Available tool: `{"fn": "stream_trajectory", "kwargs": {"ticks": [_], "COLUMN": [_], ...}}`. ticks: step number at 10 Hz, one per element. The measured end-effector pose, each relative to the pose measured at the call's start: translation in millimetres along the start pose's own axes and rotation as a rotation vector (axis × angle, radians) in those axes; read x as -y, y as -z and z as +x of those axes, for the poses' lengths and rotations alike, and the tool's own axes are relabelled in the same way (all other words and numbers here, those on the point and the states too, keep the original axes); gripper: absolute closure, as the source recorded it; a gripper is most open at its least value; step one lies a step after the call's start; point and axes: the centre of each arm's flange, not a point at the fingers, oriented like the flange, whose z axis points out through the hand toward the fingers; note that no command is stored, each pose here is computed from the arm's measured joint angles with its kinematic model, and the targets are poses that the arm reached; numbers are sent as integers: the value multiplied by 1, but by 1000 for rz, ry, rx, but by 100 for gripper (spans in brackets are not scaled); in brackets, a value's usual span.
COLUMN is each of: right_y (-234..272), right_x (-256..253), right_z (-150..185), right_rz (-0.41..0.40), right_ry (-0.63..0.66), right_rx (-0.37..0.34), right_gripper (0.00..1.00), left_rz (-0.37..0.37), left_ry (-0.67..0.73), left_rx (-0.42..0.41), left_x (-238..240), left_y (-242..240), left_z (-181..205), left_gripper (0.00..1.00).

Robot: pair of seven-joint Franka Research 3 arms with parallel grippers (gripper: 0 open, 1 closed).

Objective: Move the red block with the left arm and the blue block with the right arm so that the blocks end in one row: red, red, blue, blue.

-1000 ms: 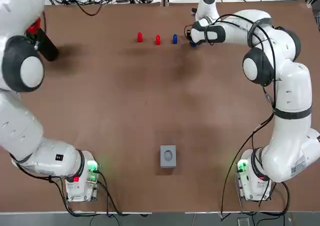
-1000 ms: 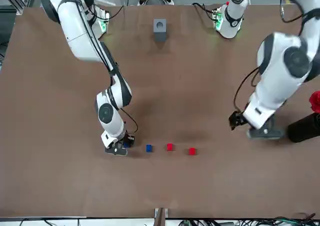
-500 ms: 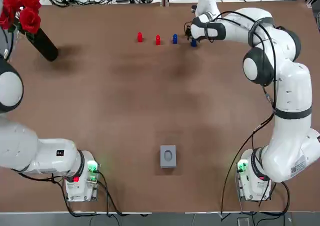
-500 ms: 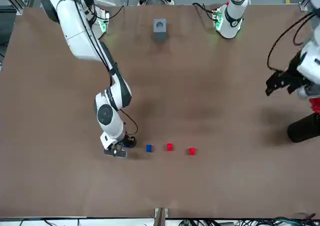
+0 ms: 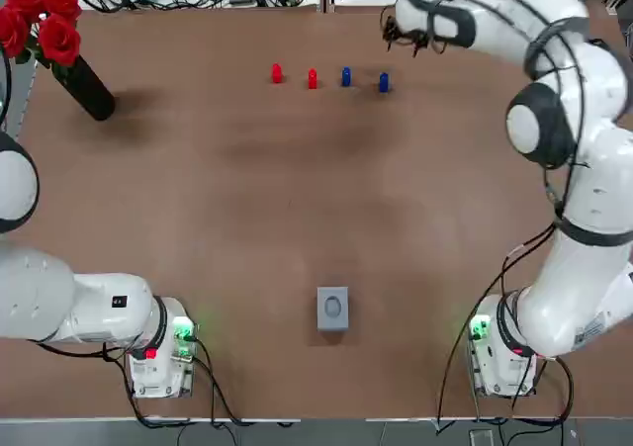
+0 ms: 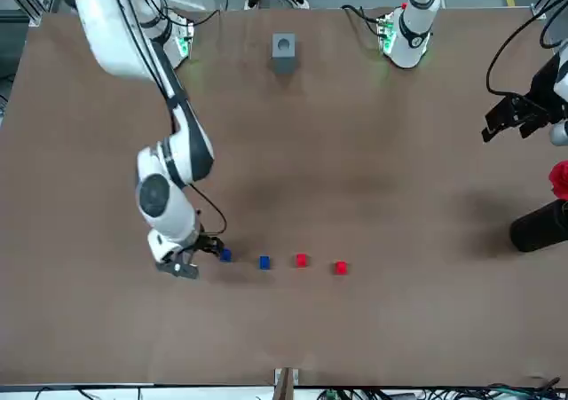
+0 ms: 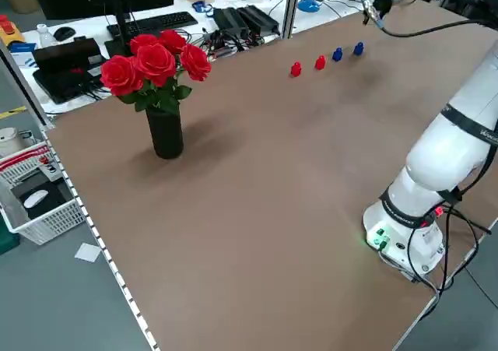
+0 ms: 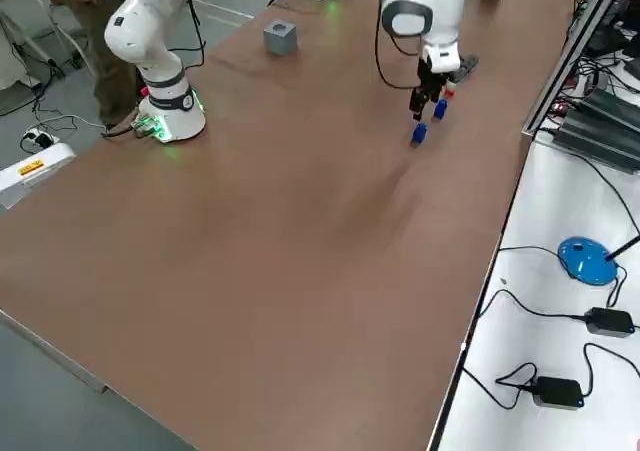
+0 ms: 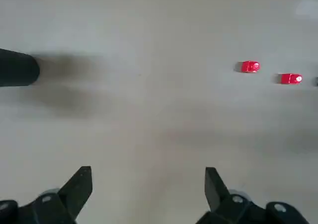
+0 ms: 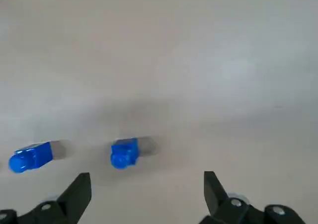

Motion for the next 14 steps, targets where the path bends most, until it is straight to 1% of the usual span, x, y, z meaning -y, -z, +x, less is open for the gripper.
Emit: {"fn": "stream_trajectory", "kwargs": {"ticks": [1, 2, 3, 5, 7, 9, 11, 13, 14], "right_y": [42, 83, 126, 208, 265, 302, 325, 326, 322], "right_x": [-21, -46, -76, -128, -170, -213, -252, -276, -279], "right_z": [-1, -6, -12, -34, -58, -76, -83, -80, -80], "right_rz": [1, -12, -27, -44, -55, -63, -53, -51, -50], "right_ry": [-9, -9, -10, -24, -10, 21, 92, 124, 128], "right_rx": [-9, 4, 24, 51, 74, 105, 100, 106, 108], "right_gripper": [0, 0, 0, 0, 0, 0, 0, 0, 0], "left_rz": [30, 63, 76, 75, 73, 62, 52, 54, 55], "left_ry": [-12, -32, -46, -47, -50, -56, -72, -72, -69], "left_rx": [3, 2, 2, -25, -45, -58, -56, -37, -26], "left_x": [-1, -8, -14, -14, -13, -18, -29, -29, -28], "left_y": [-2, -4, -5, -7, -8, -5, -6, -7, -6], "left_z": [-1, -2, -3, -4, -9, -9, -10, -8, -5], "left_gripper": [2, 2, 2, 2, 2, 2, 2, 2, 2]}}
